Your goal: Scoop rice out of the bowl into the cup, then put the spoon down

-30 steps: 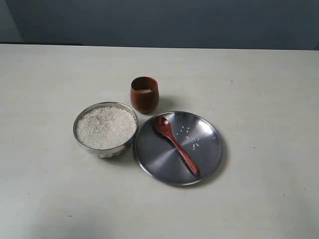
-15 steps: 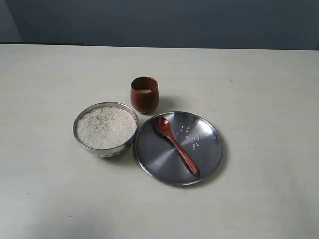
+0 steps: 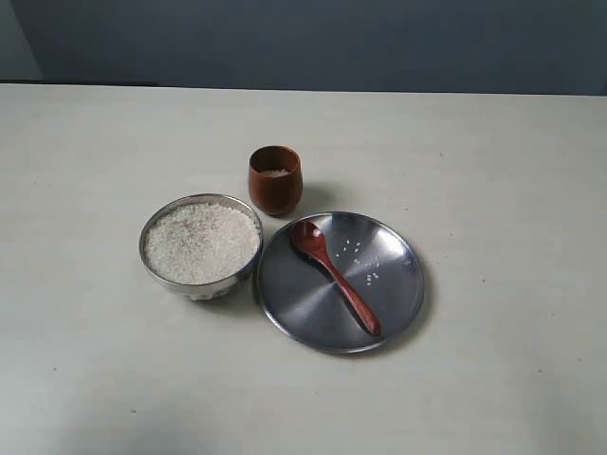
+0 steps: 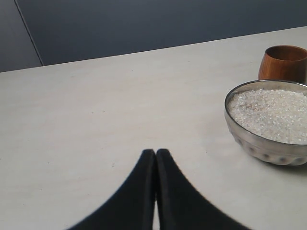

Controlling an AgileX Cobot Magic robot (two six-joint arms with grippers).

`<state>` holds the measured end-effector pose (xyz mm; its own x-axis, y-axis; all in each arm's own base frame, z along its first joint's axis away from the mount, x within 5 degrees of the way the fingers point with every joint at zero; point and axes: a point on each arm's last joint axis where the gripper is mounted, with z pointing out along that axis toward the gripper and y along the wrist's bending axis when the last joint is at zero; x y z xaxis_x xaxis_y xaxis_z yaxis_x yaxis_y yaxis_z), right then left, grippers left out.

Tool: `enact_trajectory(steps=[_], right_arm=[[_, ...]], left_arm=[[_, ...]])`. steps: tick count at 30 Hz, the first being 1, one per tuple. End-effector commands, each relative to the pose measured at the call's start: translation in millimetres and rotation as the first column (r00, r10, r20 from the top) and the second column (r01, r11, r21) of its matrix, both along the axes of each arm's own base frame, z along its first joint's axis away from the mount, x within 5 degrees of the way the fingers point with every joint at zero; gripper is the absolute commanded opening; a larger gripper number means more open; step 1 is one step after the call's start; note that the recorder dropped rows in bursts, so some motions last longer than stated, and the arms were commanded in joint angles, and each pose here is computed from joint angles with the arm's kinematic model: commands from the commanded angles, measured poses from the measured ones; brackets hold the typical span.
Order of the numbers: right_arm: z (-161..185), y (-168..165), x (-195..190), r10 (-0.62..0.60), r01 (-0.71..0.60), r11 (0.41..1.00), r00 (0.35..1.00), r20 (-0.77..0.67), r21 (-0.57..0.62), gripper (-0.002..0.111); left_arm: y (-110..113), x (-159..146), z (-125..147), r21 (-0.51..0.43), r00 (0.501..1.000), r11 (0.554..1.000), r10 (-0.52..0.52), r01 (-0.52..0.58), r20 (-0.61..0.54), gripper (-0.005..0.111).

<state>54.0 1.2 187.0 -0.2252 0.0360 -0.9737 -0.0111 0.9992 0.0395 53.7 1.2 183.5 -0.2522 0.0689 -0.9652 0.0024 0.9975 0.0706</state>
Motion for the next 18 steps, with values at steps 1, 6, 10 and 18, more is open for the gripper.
enact_trajectory(steps=[1, 6, 10, 18], right_arm=[[-0.5, -0.2, 0.1, 0.001, -0.001, 1.000, 1.000, 0.008, -0.026, -0.001], [-2.8, -0.4, 0.0, -0.002, 0.002, 1.000, 1.000, -0.006, -0.017, -0.001], [-2.6, -1.0, 0.0, -0.004, 0.003, 0.999, 1.000, -0.004, -0.042, -0.001], [-3.2, -1.6, -0.1, -0.006, 0.005, 0.998, 1.000, -0.011, -0.063, -0.001]], left_arm=[[0.2, -0.1, -0.9, 0.000, 1.000, 1.000, 0.002, -0.002, 0.003, 0.000], [0.2, 0.0, -0.6, 0.000, 1.000, 1.000, 0.002, -0.002, 0.005, 0.000], [0.2, 0.0, -0.6, 0.000, 1.000, 1.000, 0.002, -0.002, 0.005, 0.000], [0.2, 0.0, -0.6, 0.000, 1.000, 1.000, 0.002, -0.002, 0.005, 0.000]])
